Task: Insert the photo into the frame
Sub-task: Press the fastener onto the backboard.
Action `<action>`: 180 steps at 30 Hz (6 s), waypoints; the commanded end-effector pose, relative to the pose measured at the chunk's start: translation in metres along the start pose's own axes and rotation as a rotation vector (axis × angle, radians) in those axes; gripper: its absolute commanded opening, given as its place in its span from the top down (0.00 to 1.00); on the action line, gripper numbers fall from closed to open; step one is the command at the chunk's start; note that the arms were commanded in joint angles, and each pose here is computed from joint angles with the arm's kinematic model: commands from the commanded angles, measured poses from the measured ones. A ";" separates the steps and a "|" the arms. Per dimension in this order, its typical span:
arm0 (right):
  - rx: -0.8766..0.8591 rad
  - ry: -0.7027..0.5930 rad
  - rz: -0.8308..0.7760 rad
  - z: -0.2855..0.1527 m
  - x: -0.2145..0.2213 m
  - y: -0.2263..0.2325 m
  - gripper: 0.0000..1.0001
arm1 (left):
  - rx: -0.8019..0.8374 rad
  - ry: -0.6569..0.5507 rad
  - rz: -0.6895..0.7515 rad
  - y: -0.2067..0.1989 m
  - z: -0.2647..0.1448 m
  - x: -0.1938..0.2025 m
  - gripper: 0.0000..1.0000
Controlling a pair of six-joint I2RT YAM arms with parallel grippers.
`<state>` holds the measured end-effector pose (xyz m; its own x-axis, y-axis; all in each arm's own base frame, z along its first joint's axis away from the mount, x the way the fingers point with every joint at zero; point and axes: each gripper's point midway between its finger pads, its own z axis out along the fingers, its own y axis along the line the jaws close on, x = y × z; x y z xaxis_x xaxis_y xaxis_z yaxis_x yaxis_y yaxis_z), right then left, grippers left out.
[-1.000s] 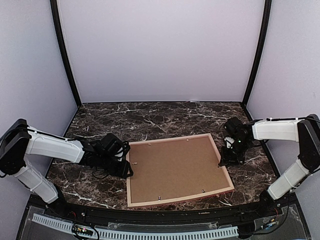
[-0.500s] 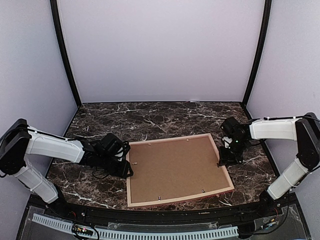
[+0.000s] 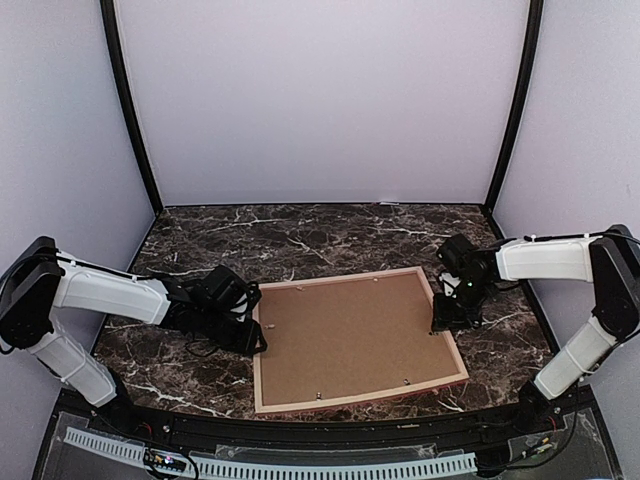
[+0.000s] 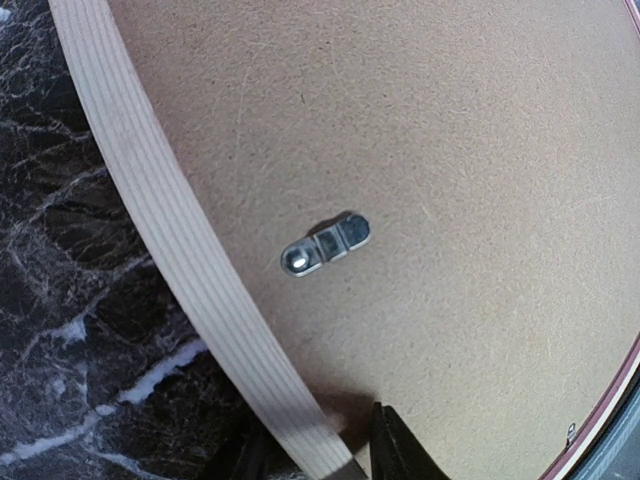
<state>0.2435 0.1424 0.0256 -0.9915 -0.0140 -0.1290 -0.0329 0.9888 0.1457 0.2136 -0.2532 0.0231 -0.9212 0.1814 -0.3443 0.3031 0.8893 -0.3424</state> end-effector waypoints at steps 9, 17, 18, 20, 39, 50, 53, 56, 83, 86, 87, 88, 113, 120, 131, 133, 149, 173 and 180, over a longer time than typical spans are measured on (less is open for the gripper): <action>-0.091 0.031 -0.044 -0.001 0.013 0.022 0.61 | 0.002 0.013 0.022 -0.002 0.004 0.002 0.64; -0.101 0.043 -0.051 0.000 0.017 0.025 0.56 | 0.002 0.010 0.019 -0.002 0.003 0.003 0.64; -0.101 0.044 -0.051 -0.001 0.017 0.025 0.56 | 0.002 0.009 0.018 -0.002 0.003 0.002 0.64; -0.098 0.047 -0.053 -0.001 0.019 0.024 0.55 | 0.002 0.009 0.018 -0.002 0.003 0.003 0.64; -0.014 0.114 -0.073 -0.002 0.036 0.008 0.46 | 0.002 0.006 0.016 -0.002 0.001 0.003 0.64; 0.063 0.143 -0.082 -0.004 0.040 -0.006 0.45 | 0.001 0.004 0.016 -0.002 0.001 0.002 0.64; 0.066 0.139 -0.077 -0.003 0.039 -0.007 0.48 | 0.000 0.004 0.016 -0.001 0.001 0.002 0.64; 0.068 0.142 -0.076 -0.003 0.039 -0.008 0.49 | -0.002 0.006 0.016 -0.001 0.001 0.002 0.64; 0.142 0.136 -0.019 -0.017 0.037 -0.035 0.41 | -0.045 0.027 0.008 0.006 0.010 0.004 0.84; 0.141 0.125 -0.007 -0.020 0.036 -0.035 0.41 | -0.053 0.028 0.004 0.008 0.010 0.005 0.85; 0.136 0.119 -0.005 -0.022 0.036 -0.034 0.41 | -0.055 0.026 0.002 0.009 0.010 0.004 0.85; 0.124 0.116 -0.003 -0.023 0.036 -0.032 0.41 | -0.056 0.025 0.001 0.008 0.010 0.004 0.85; -0.068 0.159 0.019 -0.007 0.071 -0.006 0.43 | -0.058 0.028 -0.003 0.007 0.012 0.002 0.82; -0.068 0.165 0.008 -0.005 0.071 -0.004 0.65 | -0.063 0.025 -0.011 0.008 0.011 0.001 0.81; -0.155 0.086 -0.060 -0.002 0.019 0.033 0.74 | -0.113 -0.006 -0.032 0.019 0.005 0.001 0.78; -0.163 0.066 -0.084 -0.001 0.003 0.041 0.74 | -0.114 -0.004 -0.038 0.019 0.005 0.002 0.77; -0.138 0.006 -0.119 -0.011 -0.023 0.047 0.43 | -0.168 -0.050 -0.073 0.027 -0.001 -0.007 0.68; -0.107 0.018 -0.033 -0.010 0.018 0.022 0.40 | -0.146 -0.058 -0.144 0.027 0.006 -0.004 0.81; -0.105 0.017 -0.034 -0.011 0.020 0.021 0.40 | -0.158 -0.061 -0.150 0.030 0.007 -0.003 0.83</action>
<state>0.2224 0.1571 0.0319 -0.9942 -0.0513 -0.0947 -0.0715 0.9717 0.2251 0.2442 -0.2383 0.0258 -0.9139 -0.0264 -0.4051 0.1030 0.9501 -0.2944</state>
